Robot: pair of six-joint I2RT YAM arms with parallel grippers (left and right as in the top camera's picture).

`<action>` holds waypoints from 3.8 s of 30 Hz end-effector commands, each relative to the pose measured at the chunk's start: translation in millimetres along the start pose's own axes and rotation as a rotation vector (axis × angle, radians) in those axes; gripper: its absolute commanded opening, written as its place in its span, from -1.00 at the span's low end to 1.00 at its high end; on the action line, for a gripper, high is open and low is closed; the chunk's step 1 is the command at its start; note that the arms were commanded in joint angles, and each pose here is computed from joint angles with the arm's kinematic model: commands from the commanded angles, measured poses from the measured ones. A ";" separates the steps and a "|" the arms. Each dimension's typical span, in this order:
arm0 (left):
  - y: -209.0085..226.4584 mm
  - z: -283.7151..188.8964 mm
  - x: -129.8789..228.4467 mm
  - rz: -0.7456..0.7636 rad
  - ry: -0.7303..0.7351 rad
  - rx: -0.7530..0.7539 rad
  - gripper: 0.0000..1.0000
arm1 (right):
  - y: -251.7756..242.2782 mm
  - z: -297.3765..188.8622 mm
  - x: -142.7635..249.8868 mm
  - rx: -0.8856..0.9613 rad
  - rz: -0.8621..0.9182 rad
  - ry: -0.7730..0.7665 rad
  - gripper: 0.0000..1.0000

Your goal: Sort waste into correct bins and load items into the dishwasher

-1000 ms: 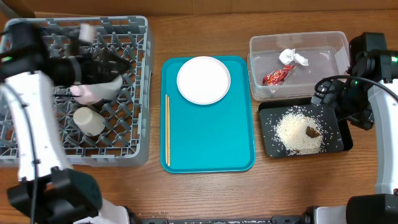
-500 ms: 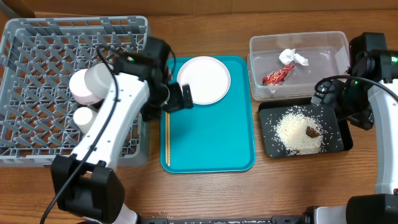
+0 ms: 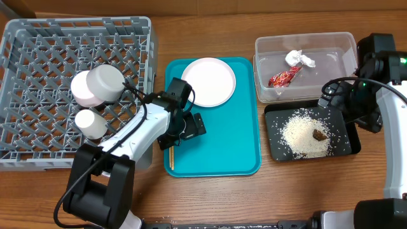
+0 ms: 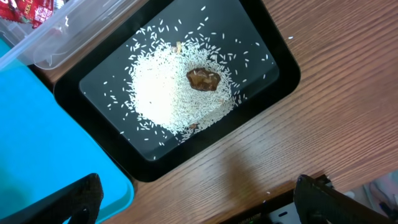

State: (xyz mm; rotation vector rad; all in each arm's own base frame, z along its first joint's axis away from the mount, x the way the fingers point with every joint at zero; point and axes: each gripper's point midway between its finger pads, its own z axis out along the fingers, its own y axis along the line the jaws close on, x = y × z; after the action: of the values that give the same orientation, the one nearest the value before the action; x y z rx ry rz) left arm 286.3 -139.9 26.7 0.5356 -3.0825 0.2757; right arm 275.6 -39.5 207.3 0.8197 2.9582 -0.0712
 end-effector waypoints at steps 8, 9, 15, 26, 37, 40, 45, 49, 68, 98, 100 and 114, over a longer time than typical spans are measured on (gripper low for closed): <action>6.1 3.7 -9.8 0.166 -0.066 -0.048 1.00 | -0.1 -5.4 -1.5 -0.010 0.001 -0.020 1.00; 5.5 3.9 -9.2 0.181 -0.066 -0.049 1.00 | -0.1 -5.4 -1.5 -0.010 0.001 -0.020 1.00; -0.6 5.4 -7.2 0.214 -0.071 -0.043 1.00 | 0.0 -5.4 -1.6 -0.010 0.001 -0.021 0.99; -1.0 6.0 -6.6 0.257 -0.103 -0.090 1.00 | -0.4 -5.4 -0.8 -0.009 0.001 -0.018 1.00; 4.4 9.5 -5.4 0.256 -0.104 -0.107 1.00 | -0.4 -5.4 -0.8 -0.009 0.001 -0.018 1.00; 5.4 12.1 -4.9 0.257 -0.106 -0.105 1.00 | -0.4 -5.4 -0.8 -0.009 0.001 -0.017 0.99; 7.0 17.5 -4.4 0.257 -0.112 -0.100 1.00 | -0.3 -5.4 -0.7 -0.009 0.001 -0.017 1.00; 8.2 22.6 -3.6 0.258 -0.118 -0.092 1.00 | 0.1 -5.4 -0.6 -0.012 0.001 -0.016 1.00; 13.2 27.9 -2.3 0.254 -0.123 -0.101 -0.63 | -0.3 -5.4 0.1 -0.010 0.001 -0.013 1.00; 49.4 -163.3 -115.1 0.253 -0.410 -0.181 -0.92 | -0.7 -5.4 1.0 -0.009 0.001 -0.010 1.00; 68.8 -160.9 -127.7 0.227 -0.407 -0.200 -0.92 | -0.6 -5.4 1.0 -0.009 0.001 -0.010 1.00; 85.0 -131.9 -146.3 0.250 -0.328 -0.215 0.25 | -0.6 -5.4 0.9 -0.009 0.001 -0.010 1.00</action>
State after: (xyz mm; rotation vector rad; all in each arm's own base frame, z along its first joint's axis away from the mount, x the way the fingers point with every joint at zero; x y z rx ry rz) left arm 387.9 14.1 125.4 0.2444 -3.4085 -0.1947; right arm 272.9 -38.7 207.1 0.8223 2.9697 -0.0702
